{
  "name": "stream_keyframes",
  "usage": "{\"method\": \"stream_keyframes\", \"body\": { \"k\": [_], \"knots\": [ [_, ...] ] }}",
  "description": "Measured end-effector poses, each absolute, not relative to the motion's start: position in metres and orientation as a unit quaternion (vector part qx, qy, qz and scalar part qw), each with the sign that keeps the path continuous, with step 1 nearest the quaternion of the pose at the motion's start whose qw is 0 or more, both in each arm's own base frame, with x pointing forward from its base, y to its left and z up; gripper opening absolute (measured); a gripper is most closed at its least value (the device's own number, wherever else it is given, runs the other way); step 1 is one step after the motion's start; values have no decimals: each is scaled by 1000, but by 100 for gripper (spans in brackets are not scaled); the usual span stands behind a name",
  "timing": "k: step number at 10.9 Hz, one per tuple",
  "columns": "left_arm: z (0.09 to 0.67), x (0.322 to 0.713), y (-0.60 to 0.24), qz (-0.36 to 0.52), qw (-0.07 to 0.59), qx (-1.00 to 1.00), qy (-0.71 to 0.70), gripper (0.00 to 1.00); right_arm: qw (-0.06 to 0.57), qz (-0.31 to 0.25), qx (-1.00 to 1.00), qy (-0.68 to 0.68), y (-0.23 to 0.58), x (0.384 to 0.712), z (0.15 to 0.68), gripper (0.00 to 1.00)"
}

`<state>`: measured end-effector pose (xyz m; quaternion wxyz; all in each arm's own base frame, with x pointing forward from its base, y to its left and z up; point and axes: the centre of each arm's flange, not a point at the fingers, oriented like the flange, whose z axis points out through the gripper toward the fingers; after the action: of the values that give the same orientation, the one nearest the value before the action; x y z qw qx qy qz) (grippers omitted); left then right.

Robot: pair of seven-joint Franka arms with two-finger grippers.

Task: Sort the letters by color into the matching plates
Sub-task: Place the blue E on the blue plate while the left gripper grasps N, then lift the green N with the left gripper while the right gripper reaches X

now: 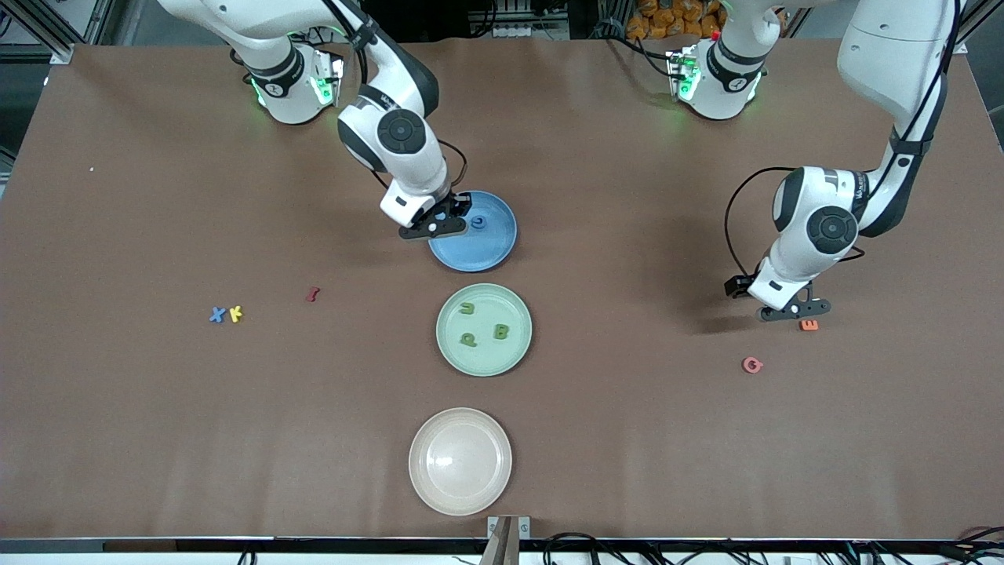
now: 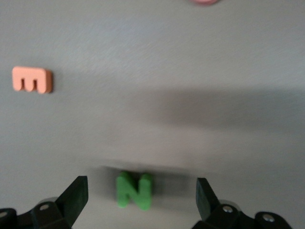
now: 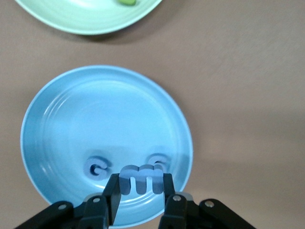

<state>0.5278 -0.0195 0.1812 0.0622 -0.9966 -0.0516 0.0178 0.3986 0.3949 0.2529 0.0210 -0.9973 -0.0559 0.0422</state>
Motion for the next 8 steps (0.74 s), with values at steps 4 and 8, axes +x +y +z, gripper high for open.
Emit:
{"method": "stream_keyframes", "body": {
  "k": [4,8],
  "knots": [
    [172,517,-10,32,60,-996,-50,100,29,52,-998,-21,422,390,247,50],
    [171,514,-13,35,59,-996,-48,100,32,50,-998,-15,423,396,249,56]
  ]
}}
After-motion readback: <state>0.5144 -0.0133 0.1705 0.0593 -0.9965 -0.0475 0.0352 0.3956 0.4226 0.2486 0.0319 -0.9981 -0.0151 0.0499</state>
